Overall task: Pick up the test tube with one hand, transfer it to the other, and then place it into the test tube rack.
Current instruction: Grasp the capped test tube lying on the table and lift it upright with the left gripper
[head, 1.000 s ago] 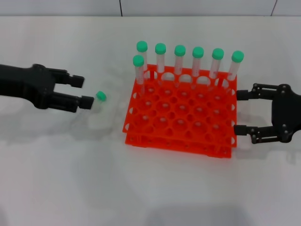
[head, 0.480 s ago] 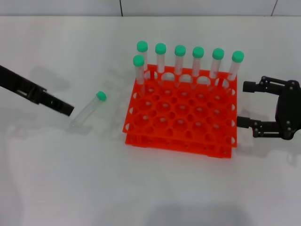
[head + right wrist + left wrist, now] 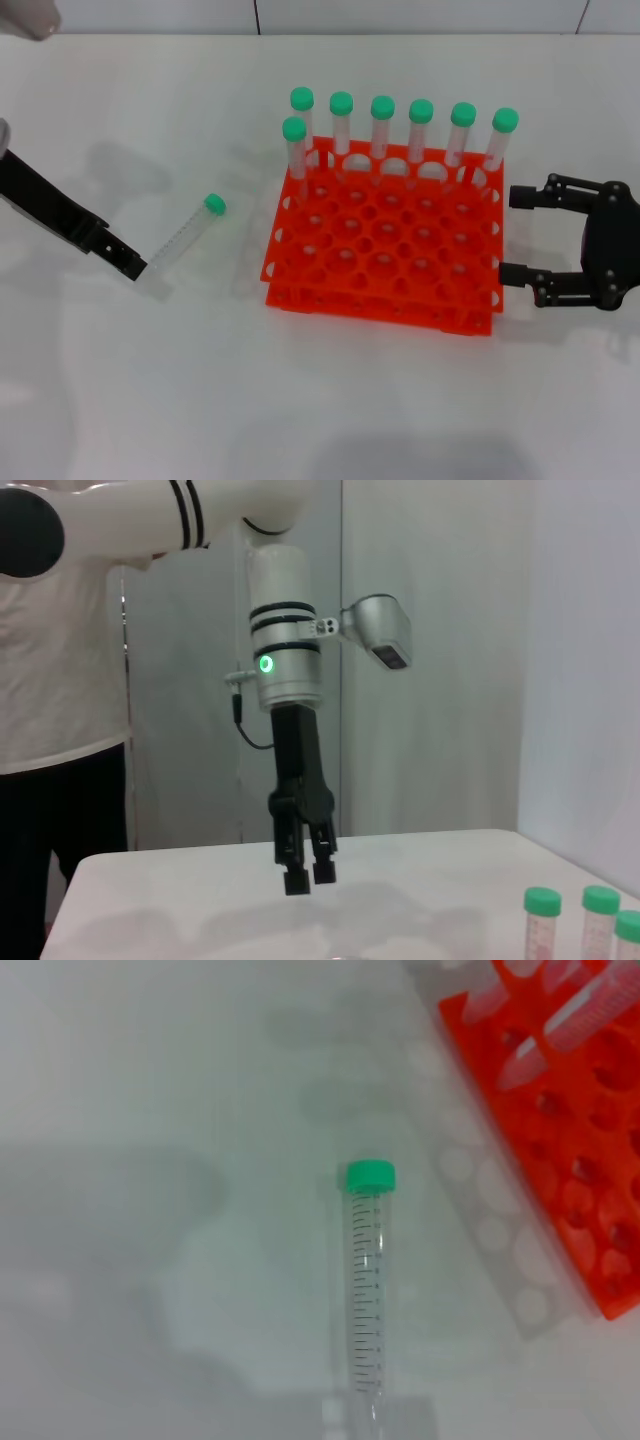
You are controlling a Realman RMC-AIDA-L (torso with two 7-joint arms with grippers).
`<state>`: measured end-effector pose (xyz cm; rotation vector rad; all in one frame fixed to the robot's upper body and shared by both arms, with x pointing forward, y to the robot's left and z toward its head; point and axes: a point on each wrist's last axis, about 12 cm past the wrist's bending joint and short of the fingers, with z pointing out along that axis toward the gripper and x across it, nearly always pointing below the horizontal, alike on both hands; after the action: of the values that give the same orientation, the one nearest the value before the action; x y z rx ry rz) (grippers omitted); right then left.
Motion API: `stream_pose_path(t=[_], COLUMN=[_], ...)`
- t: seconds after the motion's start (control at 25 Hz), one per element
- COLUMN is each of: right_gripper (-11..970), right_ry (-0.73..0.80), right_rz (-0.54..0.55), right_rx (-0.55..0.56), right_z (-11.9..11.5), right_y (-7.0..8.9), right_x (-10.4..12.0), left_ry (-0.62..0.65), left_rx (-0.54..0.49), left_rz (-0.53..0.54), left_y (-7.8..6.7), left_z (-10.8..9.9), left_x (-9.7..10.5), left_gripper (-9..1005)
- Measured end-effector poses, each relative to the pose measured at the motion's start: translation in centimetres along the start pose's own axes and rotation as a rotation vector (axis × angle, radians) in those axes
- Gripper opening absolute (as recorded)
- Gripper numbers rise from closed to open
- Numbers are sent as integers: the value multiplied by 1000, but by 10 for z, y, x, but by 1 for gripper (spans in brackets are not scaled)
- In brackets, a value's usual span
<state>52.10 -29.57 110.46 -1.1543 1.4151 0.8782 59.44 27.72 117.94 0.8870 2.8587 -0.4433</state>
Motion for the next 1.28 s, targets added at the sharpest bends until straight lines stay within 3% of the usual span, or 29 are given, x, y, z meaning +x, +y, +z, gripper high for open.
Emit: stream_pose_path(t=[0.4,0.8,1.28], right_gripper=[810,810,810], right_ry=[37,37,35], right_rz=[20,30,30], right_rx=[-39,-42,-44], right_z=[9,12,13], right_y=[-1,2,2], right_x=[1,4,3], left_ry=[44,27,9], left_rx=[-29,-118,-124], left_rz=[6,22,39], left_y=[-4,0,-3], left_z=[28,39,54], left_x=[-5,-10,-22], left_gripper=[790,785,780])
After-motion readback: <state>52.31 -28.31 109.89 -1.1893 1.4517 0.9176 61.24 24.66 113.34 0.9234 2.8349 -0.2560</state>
